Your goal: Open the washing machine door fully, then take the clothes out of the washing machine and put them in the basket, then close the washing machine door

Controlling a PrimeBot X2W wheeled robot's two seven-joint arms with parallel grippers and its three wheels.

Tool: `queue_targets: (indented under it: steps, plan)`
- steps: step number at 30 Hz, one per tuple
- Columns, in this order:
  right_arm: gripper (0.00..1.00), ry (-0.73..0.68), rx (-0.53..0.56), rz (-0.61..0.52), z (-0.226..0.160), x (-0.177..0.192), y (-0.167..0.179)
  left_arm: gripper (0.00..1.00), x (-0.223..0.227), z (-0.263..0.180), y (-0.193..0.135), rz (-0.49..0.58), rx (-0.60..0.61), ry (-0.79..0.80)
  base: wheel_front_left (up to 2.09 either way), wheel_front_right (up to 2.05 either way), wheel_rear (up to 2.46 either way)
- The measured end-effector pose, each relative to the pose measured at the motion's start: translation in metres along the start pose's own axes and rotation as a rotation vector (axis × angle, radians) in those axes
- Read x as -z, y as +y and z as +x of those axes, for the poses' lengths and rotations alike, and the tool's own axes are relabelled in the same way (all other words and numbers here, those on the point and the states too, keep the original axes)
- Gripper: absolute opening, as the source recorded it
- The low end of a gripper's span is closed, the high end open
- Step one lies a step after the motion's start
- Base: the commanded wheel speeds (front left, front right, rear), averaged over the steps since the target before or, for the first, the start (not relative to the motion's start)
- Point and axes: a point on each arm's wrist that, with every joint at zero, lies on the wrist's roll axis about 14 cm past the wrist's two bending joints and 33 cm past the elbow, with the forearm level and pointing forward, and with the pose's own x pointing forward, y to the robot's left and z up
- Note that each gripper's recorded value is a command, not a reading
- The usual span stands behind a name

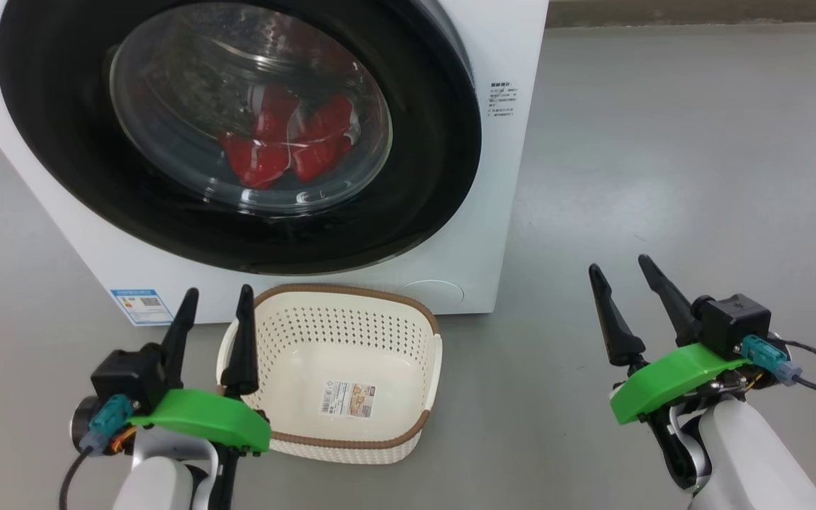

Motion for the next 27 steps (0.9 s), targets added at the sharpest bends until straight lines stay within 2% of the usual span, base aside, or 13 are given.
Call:
queue_targets:
  steps: [7, 20, 21, 22, 23, 24, 27]
  plan:
    - [1.0, -0.022, -0.022, -0.071, 0.006, -0.006, 0.002, 1.0, -0.001, 0.005, -0.004, 0.058, 0.015, -0.01, 0.0, 0.0, 0.0]
    - [1.0, -0.01, -0.033, -0.068, 0.008, -0.001, 0.006, 1.0, 0.006, 0.004, 0.0, 0.049, 0.004, 0.012, 0.0, 0.0, 0.0]
    - [0.96, -0.01, -0.034, -0.068, 0.009, -0.001, 0.006, 1.0, 0.007, 0.004, 0.001, 0.049, 0.004, 0.013, 0.0, 0.0, 0.0]
    - [0.49, -0.01, -0.038, -0.069, 0.01, -0.001, 0.007, 1.0, 0.007, 0.004, 0.001, 0.049, 0.004, 0.014, 0.0, 0.0, 0.0]
    - [0.32, -0.011, -0.045, -0.07, 0.011, -0.002, 0.009, 1.0, 0.008, 0.004, 0.001, 0.05, 0.005, 0.016, 0.0, 0.0, 0.0]
    - [0.0, -0.011, -0.045, -0.07, 0.011, -0.002, 0.009, 1.0, 0.008, 0.004, 0.001, 0.05, 0.005, 0.016, 0.0, 0.0, 0.0]
    - [0.0, -0.023, -0.061, -0.059, 0.017, -0.004, 0.015, 1.0, 0.007, 0.009, -0.001, 0.049, 0.015, 0.013, 0.0, 0.0, 0.0]
